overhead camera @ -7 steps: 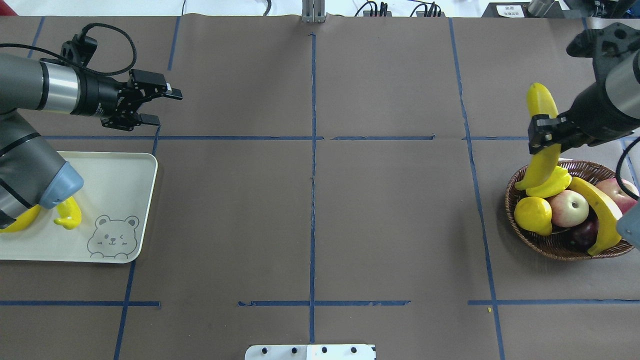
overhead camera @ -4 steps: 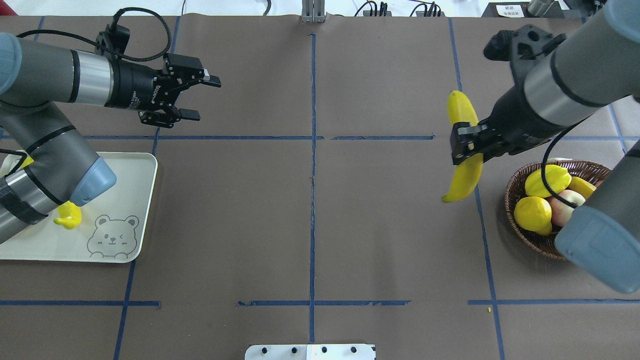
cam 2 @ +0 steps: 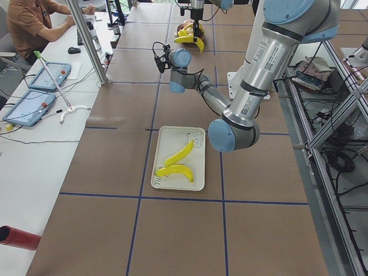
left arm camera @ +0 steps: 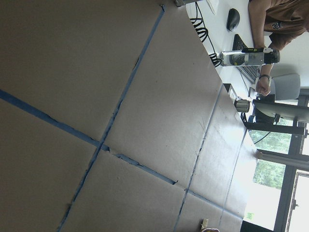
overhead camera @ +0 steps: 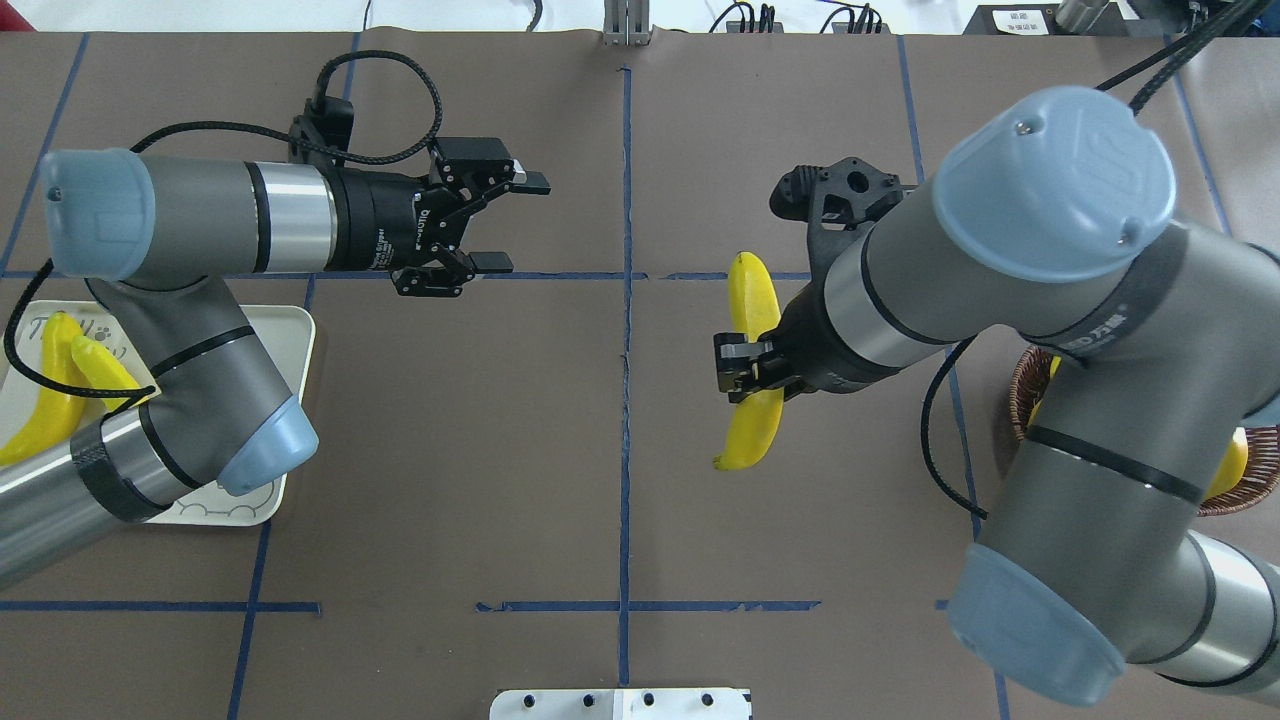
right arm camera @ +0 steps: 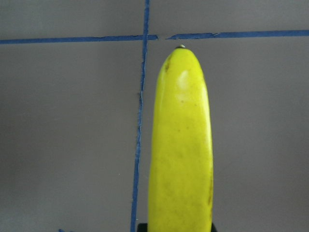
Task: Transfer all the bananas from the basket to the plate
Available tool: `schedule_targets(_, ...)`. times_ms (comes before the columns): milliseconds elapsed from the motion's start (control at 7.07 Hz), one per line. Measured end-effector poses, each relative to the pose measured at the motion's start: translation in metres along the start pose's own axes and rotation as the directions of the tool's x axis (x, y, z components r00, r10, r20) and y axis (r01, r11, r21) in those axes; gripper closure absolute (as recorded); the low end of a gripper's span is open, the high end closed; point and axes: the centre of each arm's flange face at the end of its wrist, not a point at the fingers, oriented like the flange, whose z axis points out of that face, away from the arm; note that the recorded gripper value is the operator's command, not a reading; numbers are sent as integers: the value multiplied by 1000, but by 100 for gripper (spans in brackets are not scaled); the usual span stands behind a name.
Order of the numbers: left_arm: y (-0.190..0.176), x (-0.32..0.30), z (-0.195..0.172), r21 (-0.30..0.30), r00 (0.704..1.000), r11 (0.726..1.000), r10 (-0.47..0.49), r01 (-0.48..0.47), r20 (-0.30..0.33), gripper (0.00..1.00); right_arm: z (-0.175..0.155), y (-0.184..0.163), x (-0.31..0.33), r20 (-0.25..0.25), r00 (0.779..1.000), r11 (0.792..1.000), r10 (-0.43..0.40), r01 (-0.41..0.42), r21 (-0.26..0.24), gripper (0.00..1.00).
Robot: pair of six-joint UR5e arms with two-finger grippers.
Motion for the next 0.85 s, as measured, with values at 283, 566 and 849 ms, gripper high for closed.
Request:
schedule_targets(283,34,2,20,-60,1000,998,-7,6,-8,1,10,5,-29,38,999,999,-34,35,-8,99)
schedule_targets(566,58,0,32,-102,1000,995,-8,7,-6,2,16,6,-39,65,996,999,-53,54,-4,99)
schedule_targets(849,75,2,40,-130,1000,992,-8,6,-12,5,20,9,-45,80,995,998,-63,63,-7,99)
